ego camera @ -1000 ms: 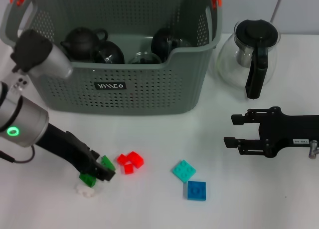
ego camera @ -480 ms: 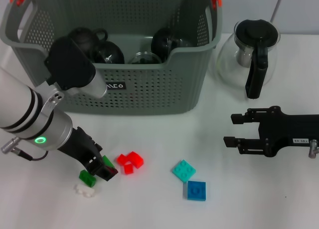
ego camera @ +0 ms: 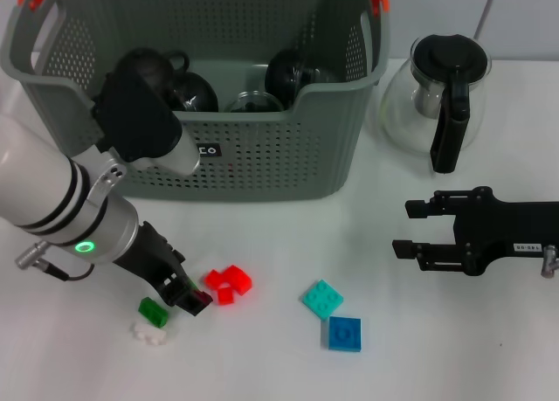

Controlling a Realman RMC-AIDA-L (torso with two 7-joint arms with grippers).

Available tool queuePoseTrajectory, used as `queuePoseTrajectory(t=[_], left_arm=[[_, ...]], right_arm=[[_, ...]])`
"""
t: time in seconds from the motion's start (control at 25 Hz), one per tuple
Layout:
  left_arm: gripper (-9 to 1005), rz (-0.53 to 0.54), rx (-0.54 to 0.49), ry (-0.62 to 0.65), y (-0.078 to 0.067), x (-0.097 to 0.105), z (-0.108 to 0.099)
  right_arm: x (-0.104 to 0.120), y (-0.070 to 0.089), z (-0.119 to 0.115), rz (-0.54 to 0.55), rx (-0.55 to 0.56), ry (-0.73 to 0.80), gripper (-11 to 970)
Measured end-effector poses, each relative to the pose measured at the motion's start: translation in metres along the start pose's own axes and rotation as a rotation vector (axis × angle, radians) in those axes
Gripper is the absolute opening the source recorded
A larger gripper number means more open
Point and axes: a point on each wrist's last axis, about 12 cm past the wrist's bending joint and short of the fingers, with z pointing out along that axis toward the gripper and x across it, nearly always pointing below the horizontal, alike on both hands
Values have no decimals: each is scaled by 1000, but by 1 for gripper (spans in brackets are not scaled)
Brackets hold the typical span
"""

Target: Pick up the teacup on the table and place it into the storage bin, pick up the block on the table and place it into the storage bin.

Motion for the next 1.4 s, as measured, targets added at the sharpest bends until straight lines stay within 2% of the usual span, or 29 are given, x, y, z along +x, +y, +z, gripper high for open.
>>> queuePoseTrajectory(t=[0.24, 0.8, 1.36, 1.4], left_arm=[[692, 10, 0, 11, -4, -1, 6], [654, -7, -25, 32, 1, -1, 14], [616, -21, -35, 53, 1, -1, 14], [580, -22, -37, 50, 2, -1, 13]], right_arm=[[1, 0, 0, 1, 0, 0, 683], [1, 1, 0, 2, -2, 0, 683], [1, 1, 0, 2, -3, -1, 684], [1, 1, 0, 2, -3, -1, 684]])
